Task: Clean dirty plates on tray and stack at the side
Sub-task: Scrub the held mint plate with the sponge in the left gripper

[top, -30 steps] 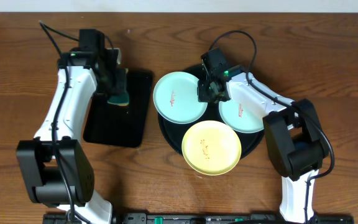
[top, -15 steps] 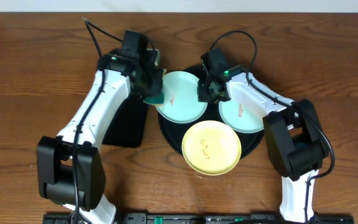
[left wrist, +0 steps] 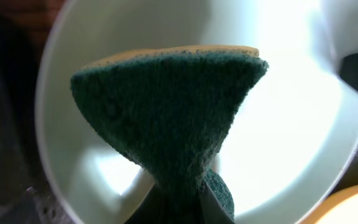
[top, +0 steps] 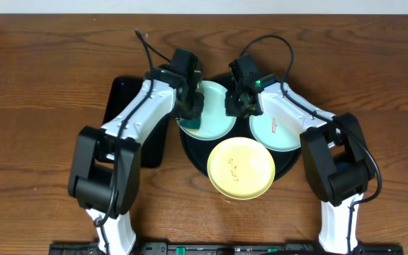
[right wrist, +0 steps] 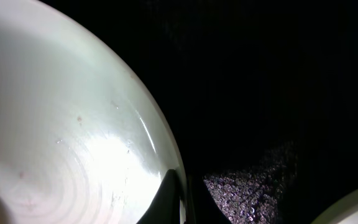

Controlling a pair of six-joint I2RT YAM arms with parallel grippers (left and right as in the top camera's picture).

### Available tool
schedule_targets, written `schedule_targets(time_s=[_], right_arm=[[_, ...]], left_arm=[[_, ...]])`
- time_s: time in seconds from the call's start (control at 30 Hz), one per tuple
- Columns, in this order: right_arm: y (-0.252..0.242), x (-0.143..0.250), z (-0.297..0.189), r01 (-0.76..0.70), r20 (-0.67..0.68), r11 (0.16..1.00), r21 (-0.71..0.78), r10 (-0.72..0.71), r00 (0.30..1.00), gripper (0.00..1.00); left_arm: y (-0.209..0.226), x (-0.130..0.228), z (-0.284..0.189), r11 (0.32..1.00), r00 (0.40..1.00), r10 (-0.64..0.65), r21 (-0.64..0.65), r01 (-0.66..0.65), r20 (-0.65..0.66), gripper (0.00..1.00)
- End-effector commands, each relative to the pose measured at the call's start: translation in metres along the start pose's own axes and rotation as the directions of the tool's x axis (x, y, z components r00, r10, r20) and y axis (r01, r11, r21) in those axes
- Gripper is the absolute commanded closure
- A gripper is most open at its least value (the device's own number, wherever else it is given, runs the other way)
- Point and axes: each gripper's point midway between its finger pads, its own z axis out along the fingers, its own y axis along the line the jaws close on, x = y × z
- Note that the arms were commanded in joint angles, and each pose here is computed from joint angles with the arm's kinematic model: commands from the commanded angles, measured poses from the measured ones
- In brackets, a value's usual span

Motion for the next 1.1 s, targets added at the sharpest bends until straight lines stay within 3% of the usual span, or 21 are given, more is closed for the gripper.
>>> schedule_targets(time_s=[0.0, 0.27, 0.5, 0.67, 0.77, 0.97, 1.07], right_arm=[[-0.008, 0.02, 0.011, -0.006, -0.052, 0.999, 0.042, 0.009, 0.999, 0.99], [-0.008, 0.02, 0.011, -0.006, -0.052, 0.999, 0.042, 0.009, 0.999, 0.99], [-0.008, 0.02, 0.011, -0.006, -0.053, 0.999, 0.043, 0.008, 0.999, 0.99], [-0.008, 0.02, 0.011, -0.007, -0.053, 0.999, 0.043, 0.009, 0.999, 0.99], [-0.008, 0.02, 0.011, -0.006, -0.052, 0.999, 0.042, 0.009, 0.999, 0.99], [-0.008, 0.02, 0.011, -0.007, -0.053, 0.999, 0.043, 0.009, 0.999, 0.99], [-0.008, 0.02, 0.011, -0.006, -0.053, 0.999, 0.042, 0.008, 0.999, 0.99]], left_arm=[[0.002, 0.002, 0.004, 1.0, 1.0, -0.004, -0.022, 0.004, -0.003, 0.93], [-0.019, -0.023, 0.003, 0.996, 0.996, 0.012, 0.091, -0.021, 0.092, 0.93], [0.017, -0.062, 0.012, 0.993, 0.969, 0.024, -0.12, 0.006, 0.247, 0.92], [0.023, -0.069, 0.018, 0.988, 0.962, 0.033, -0.155, 0.009, 0.27, 0.92], [0.023, -0.061, 0.019, 0.989, 0.97, 0.03, -0.148, 0.006, 0.24, 0.93], [0.008, 0.0, 0.028, 0.999, 1.0, 0.005, -0.04, -0.006, -0.015, 0.92], [-0.006, 0.016, 0.027, 0.998, 0.996, 0.035, 0.046, -0.031, -0.082, 0.93]])
